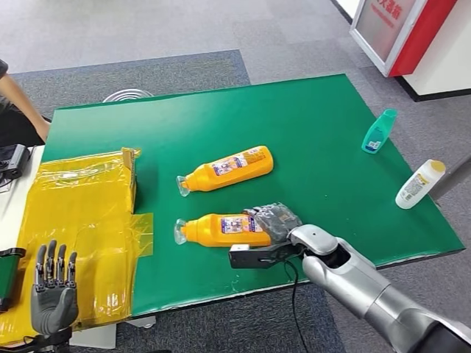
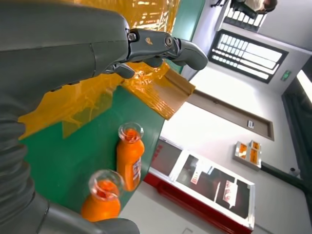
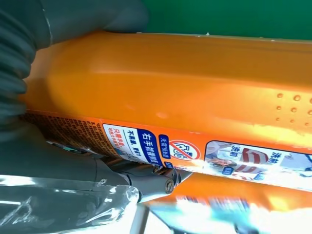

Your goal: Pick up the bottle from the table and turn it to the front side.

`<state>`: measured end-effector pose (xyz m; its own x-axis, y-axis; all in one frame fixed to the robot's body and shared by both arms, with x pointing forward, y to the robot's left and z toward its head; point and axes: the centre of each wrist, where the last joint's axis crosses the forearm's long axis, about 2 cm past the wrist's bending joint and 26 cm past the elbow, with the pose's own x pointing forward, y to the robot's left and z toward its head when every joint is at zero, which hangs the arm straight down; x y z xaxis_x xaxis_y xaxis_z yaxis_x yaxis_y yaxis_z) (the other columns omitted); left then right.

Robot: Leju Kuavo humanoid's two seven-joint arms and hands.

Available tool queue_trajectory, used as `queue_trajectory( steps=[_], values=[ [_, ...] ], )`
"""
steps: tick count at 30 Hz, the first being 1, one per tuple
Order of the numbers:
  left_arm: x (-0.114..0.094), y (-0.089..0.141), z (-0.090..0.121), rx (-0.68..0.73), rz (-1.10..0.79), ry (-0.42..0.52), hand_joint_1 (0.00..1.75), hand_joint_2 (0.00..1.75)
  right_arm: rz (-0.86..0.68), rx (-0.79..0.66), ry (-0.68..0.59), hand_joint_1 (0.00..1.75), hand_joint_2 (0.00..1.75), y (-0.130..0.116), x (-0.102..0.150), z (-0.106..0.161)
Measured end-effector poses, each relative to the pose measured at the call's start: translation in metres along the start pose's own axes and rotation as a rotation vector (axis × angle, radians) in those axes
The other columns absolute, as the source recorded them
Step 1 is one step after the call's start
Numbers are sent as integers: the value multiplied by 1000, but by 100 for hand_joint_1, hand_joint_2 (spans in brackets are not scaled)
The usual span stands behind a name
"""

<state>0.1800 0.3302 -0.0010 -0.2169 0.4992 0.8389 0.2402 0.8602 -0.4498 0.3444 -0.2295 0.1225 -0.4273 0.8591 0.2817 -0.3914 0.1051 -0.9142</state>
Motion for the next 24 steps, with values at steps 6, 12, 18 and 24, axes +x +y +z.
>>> queue_trajectory(
  steps=[6,12,18,24],
  values=[
    [9,5,10,19,-22,-19,0,175,-48,-160,-140,175,175,-5,23,17],
    [12,-2,9,3,-53,-26,0,175,-126,-258,-256,175,175,3,45,31],
    [19,-32,-9,-76,-189,-20,0,175,-276,-391,-374,175,175,22,85,40],
    [25,-72,-32,-188,-235,-40,0,175,-417,-444,-394,175,175,39,110,44]
  ],
)
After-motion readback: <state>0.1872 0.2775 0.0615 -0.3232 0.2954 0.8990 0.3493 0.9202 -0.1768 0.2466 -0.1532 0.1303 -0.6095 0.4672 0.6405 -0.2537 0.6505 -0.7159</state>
